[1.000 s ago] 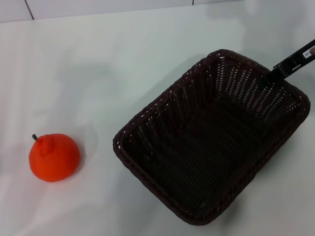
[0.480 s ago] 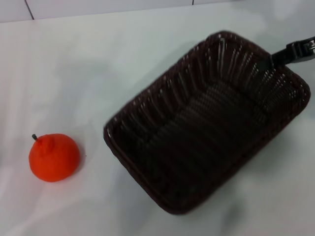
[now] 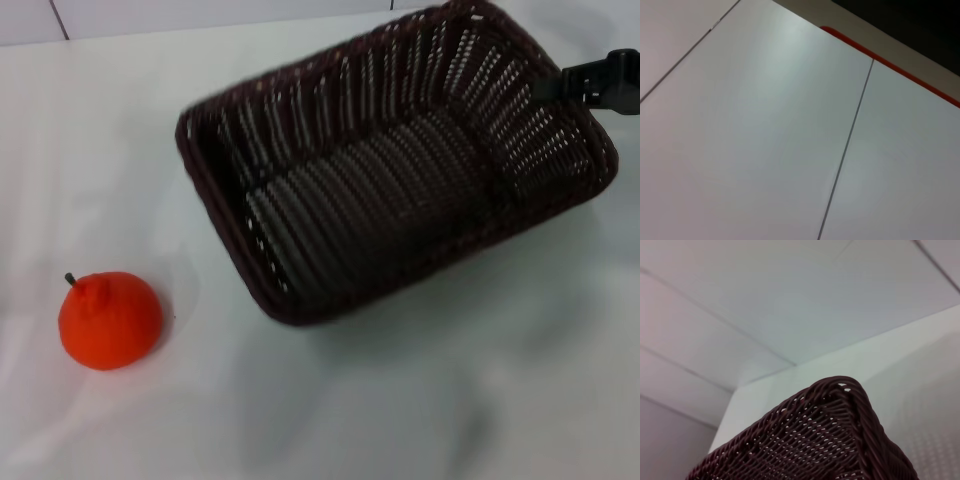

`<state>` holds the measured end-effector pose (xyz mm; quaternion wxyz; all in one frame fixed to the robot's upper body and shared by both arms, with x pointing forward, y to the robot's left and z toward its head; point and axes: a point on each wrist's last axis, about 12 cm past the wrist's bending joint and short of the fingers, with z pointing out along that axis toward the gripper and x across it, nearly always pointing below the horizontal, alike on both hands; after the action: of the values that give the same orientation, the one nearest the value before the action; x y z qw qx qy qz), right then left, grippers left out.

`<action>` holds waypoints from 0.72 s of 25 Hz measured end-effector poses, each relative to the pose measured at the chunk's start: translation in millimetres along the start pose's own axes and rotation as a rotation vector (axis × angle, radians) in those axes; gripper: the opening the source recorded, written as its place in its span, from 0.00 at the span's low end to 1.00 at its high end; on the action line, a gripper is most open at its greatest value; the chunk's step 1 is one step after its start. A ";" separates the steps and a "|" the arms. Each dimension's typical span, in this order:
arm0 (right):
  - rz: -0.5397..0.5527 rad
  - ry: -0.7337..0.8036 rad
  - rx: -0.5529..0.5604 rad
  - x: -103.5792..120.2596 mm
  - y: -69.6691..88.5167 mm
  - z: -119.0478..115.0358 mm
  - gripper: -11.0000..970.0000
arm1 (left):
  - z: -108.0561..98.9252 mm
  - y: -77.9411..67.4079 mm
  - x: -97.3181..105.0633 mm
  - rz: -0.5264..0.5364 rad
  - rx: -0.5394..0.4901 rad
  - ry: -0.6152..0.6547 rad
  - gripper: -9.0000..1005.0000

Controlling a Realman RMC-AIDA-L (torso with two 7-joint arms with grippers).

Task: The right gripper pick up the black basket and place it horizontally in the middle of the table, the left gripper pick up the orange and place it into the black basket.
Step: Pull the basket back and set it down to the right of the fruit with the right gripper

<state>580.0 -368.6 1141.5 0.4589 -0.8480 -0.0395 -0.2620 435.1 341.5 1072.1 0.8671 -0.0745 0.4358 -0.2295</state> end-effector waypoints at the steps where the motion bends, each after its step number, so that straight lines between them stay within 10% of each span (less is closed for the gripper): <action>1: 0.015 0.018 0.001 -2.4 2.1 1.5 0.22 | 1.3 0.1 0.7 -0.001 0.001 0.001 0.88; 18: 0.183 0.147 -0.025 -35.4 11.8 76.1 0.23 | 3.9 3.9 1.6 0.010 -0.008 0.024 0.88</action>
<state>584.3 -308.4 1081.9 0.4719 -0.8322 0.0751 -0.2812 440.3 343.9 1072.1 0.8626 -0.0729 0.4475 -0.2242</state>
